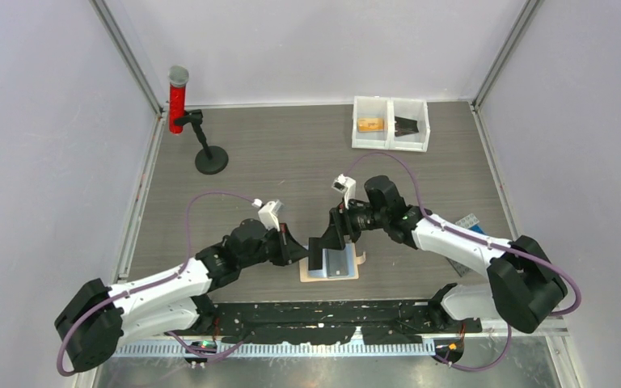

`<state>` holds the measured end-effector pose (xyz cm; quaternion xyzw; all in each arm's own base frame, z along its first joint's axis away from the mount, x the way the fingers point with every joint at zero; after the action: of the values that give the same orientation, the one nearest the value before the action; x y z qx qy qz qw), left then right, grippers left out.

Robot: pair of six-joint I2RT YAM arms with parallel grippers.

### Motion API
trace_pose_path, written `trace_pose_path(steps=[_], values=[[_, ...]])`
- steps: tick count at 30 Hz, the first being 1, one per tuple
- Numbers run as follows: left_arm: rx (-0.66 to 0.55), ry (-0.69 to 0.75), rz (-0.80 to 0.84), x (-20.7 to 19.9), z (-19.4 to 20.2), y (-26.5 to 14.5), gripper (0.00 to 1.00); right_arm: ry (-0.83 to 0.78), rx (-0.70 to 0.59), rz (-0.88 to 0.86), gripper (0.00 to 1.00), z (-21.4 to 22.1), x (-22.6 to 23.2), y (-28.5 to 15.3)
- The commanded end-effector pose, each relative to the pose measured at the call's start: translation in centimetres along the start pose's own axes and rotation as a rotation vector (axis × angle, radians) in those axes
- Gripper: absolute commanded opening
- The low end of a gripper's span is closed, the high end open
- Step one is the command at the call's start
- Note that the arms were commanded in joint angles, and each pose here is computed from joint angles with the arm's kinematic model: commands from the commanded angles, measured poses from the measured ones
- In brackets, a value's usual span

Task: Take the credit cards out of the card holder
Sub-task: Remove the credit card from the card holder.

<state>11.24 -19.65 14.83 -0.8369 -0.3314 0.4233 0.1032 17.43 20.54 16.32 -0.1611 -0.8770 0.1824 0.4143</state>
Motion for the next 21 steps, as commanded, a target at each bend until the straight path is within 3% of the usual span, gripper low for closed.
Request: trace_pose_path(steps=[1, 8, 21], values=[[-0.052, 0.061, 0.014, -0.8, -1.3, -1.0, 0.0, -0.147, -0.037, -0.111, 0.76, -2.0, 1.9, -1.3], [-0.056, 0.151, 0.119, -1.7, -1.6, -2.0, 0.0, -0.2, -0.058, -0.142, 0.79, -3.2, 2.4, -2.0], [-0.024, 0.214, 0.241, -2.8, -1.5, -3.1, 0.0, -0.211, 0.033, -0.275, 0.79, -2.6, 2.0, -1.5]])
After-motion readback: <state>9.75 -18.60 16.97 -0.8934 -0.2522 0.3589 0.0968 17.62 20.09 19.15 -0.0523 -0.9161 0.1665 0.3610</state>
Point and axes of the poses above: each gripper's point midway between its finger pads, its own y axis out along the fingers, its own x axis along the line the jaws close on, z = x × y, the point moved 10 cm from there along -y, back along the fingers, and after that the axes turned 7 degrees about y, right-handed, at the moved point
